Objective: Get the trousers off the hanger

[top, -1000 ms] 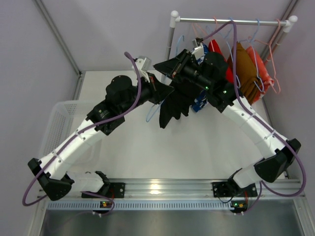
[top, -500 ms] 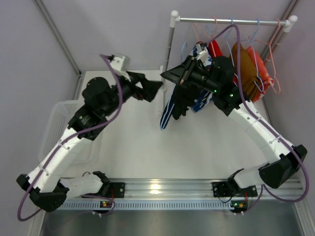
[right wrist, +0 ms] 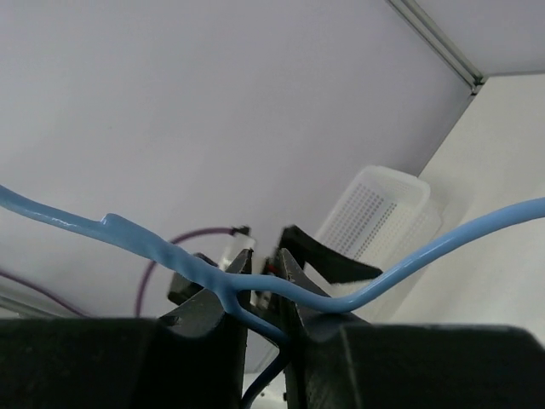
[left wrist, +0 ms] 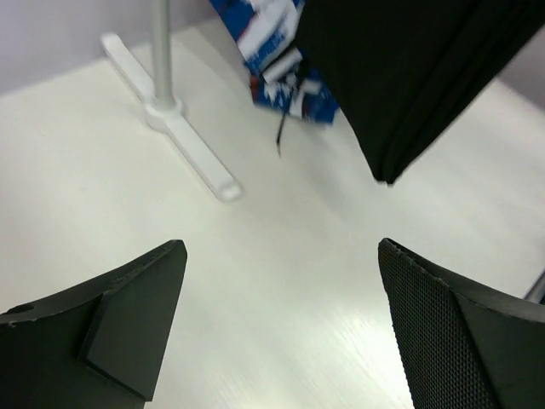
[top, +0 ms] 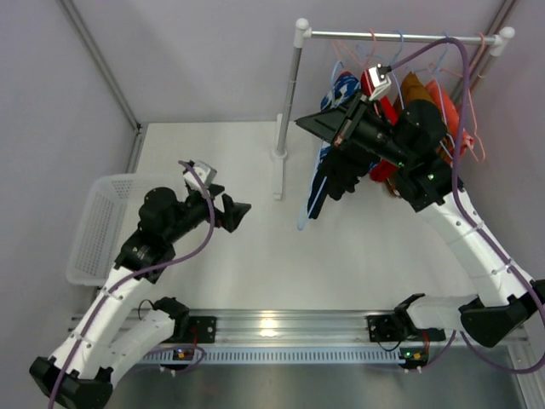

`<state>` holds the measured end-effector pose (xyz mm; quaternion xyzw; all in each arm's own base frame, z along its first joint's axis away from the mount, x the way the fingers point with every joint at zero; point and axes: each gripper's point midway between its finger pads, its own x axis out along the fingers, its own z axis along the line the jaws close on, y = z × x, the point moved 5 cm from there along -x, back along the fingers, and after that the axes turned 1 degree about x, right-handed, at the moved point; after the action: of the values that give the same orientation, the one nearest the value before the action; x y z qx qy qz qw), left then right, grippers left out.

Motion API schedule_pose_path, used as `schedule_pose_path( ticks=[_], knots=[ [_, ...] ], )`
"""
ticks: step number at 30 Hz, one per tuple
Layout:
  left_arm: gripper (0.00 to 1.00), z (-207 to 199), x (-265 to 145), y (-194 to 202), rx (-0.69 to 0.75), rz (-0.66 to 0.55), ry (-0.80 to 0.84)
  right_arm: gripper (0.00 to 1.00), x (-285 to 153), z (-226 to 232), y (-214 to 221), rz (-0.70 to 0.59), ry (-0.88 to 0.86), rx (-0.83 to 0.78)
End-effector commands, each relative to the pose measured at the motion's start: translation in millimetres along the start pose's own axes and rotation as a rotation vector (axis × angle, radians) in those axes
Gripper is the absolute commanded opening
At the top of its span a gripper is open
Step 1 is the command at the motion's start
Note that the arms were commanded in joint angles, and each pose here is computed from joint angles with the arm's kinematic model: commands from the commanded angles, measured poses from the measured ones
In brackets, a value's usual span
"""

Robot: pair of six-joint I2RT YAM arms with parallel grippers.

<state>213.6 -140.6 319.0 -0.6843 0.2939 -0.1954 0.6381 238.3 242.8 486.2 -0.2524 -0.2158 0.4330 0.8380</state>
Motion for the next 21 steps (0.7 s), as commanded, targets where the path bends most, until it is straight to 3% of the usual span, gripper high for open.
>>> schedule_pose_path(
  ticks=[1,8,14,21],
  knots=[
    [0.99,-17,8,-1,0.096,-0.082,0.130,0.00,-7,61,-42,-0.158,-0.186,-0.110],
    [0.99,-46,42,-4,0.123,-0.130,0.213,0.00,2,69,-45,-0.172,-0.199,-0.086],
    [0.99,-58,79,-17,-0.019,-0.174,0.223,0.00,10,76,-43,-0.159,-0.233,-0.085],
    [0.97,-77,115,-30,-0.057,-0.196,0.281,0.00,14,82,-37,-0.134,-0.264,-0.080]
  ],
)
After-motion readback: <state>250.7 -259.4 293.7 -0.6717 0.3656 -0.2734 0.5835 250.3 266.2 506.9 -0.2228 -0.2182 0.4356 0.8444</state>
